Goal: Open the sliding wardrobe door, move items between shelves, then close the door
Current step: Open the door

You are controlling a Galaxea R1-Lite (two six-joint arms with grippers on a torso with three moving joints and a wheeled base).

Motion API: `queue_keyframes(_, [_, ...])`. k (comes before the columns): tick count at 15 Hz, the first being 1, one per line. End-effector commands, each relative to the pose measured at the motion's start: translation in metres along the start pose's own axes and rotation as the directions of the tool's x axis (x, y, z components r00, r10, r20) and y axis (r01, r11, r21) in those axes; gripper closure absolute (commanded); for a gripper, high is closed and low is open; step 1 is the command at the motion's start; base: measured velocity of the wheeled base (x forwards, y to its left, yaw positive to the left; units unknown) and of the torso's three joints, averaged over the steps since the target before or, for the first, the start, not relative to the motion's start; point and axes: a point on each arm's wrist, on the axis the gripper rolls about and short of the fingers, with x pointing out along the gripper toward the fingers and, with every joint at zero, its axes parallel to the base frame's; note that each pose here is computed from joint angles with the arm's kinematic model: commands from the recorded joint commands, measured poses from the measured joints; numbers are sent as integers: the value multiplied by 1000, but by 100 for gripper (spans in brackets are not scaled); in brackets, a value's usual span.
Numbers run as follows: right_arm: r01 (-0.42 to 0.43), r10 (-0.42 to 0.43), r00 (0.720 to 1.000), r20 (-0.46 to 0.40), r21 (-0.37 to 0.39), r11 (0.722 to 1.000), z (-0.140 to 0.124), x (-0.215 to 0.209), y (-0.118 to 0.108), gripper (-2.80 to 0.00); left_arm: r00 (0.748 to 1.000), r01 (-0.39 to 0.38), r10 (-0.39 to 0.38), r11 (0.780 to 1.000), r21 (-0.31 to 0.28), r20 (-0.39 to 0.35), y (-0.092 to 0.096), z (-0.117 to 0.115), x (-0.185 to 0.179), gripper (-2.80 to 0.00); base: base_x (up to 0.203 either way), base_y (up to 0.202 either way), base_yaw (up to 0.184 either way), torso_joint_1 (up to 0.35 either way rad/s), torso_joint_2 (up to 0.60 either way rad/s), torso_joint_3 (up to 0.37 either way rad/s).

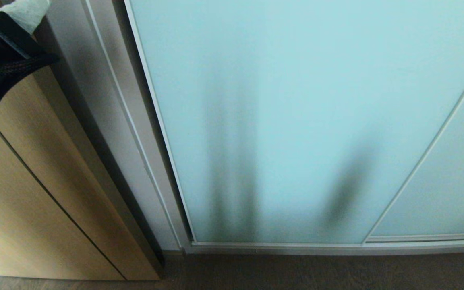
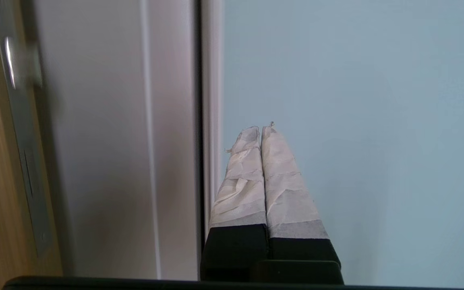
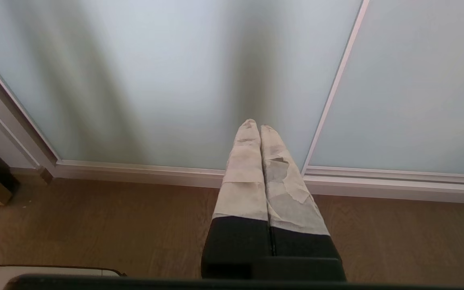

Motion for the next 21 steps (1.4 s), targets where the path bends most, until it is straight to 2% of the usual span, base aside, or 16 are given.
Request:
queue_keyframes(1, [-1,1,1000,1,0,1000,0,0,0,0,998,-33,33,999,-12,-44,4,-21,10,0,0,0,0,0,0,0])
queue_keyframes(3, [-1,1,1000,1,0,1000,0,0,0,0,996,-68,67,998,-15,-59,4,-28,13,0,0,0,0,0,0,0])
queue_keyframes(5, [-1,1,1000,1,0,1000,0,0,0,0,992,-99,96,995,-31,-78,-4,-37,16,0,0,0,0,0,0,0])
queue_keyframes(7, [-1,1,1000,1,0,1000,0,0,0,0,990,-106,100,993,-60,-104,-17,-47,20,0,0,0,0,0,0,0])
queue_keyframes(10, [-1,1,1000,1,0,1000,0,0,0,0,990,-108,100,991,-83,-97,-29,-52,36,0,0,0,0,0,0,0])
queue_keyframes(15, [-1,1,1000,1,0,1000,0,0,0,0,980,-180,173,981,-68,-96,-27,-66,54,0,0,0,0,0,0,0])
queue_keyframes(18, [-1,1,1000,1,0,1000,0,0,0,0,977,-197,194,980,-25,-87,-27,-66,55,0,0,0,0,0,0,0])
queue_keyframes(21, [-1,1,1000,1,0,1000,0,0,0,0,975,-207,205,978,-17,-88,-27,-72,60,0,0,0,0,0,0,0])
